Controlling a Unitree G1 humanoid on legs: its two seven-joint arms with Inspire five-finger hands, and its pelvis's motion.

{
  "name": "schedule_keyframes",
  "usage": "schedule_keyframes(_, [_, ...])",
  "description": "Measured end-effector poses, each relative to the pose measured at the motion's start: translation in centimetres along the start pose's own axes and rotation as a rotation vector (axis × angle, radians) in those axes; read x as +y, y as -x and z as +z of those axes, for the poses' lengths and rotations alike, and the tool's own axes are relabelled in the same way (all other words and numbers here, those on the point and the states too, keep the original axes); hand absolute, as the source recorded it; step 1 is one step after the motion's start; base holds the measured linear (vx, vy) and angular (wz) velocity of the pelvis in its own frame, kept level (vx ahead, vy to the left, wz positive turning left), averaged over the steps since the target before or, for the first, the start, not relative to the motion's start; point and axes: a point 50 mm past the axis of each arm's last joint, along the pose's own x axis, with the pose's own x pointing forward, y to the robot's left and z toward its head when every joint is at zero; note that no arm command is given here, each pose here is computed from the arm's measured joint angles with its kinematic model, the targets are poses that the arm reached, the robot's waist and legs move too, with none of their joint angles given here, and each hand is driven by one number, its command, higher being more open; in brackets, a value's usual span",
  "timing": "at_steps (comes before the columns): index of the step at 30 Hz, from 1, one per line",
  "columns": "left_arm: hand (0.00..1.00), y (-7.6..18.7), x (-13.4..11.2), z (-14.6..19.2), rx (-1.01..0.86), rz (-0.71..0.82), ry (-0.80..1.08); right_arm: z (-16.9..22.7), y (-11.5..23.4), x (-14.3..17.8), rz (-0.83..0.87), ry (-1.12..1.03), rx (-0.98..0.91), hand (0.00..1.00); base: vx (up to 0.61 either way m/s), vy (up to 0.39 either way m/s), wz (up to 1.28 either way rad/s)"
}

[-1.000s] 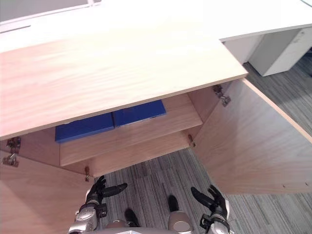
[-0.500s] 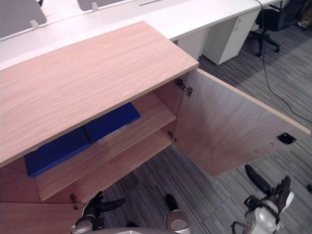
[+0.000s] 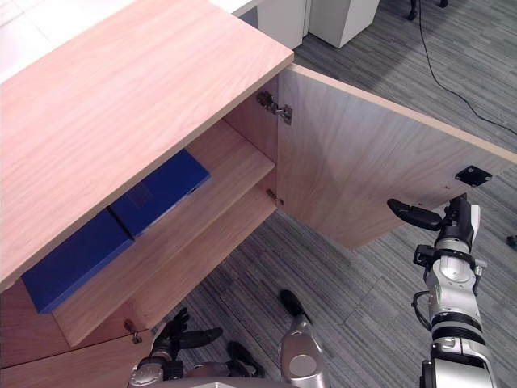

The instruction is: Walk over to the cabinet, pick up the folder, carry it to the office cabinet, place the folder inside the office cabinet, then close the office cabinet door

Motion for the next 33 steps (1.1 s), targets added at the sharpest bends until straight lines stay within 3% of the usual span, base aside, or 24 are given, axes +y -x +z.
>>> schedule_keyframes(8, [1.0, -0.3, -0.6, 0.6, -0.013, 0.005, -0.01, -1.2, 10.5, 5.5, 0.124, -0.295, -0.074, 1.0, -0.01, -0.011, -0.1])
schedule_keyframes(14, [1.0, -0.4, -0.9, 0.1, 0.018, -0.015, -0.061, -2.5, 18.7, 7.2, 0.328, -0.312, 0.05, 1.0, -0.02, -0.017, -0.15])
schedule_keyframes(18, [1.0, -0.4, 0.2, 0.1, 0.019, -0.02, -0.146, -3.6, 22.1, 8.0, 0.477, -0.292, 0.143, 1.0, 0.01, 0.004, -0.04])
schedule_keyframes(26, [1.0, 0.0, 4.2, 0.3, 0.019, -0.028, -0.299, -4.8, 25.4, 8.5, 0.909, -0.103, 0.212, 1.0, -0.05, 0.007, 0.34])
schedule_keyframes(30, [1.0, 0.2, 4.6, 0.1, 0.027, -0.025, -0.322, -4.7, 25.2, 11.6, 1.099, -0.04, 0.125, 1.0, -0.05, -0.036, 0.9])
schedule_keyframes(33, [1.0, 0.0, 4.0, 0.5, 0.009, -0.032, -0.305, -3.9, 22.2, 15.7, 1.149, -0.003, -0.006, 1.0, -0.01, -0.033, 0.99])
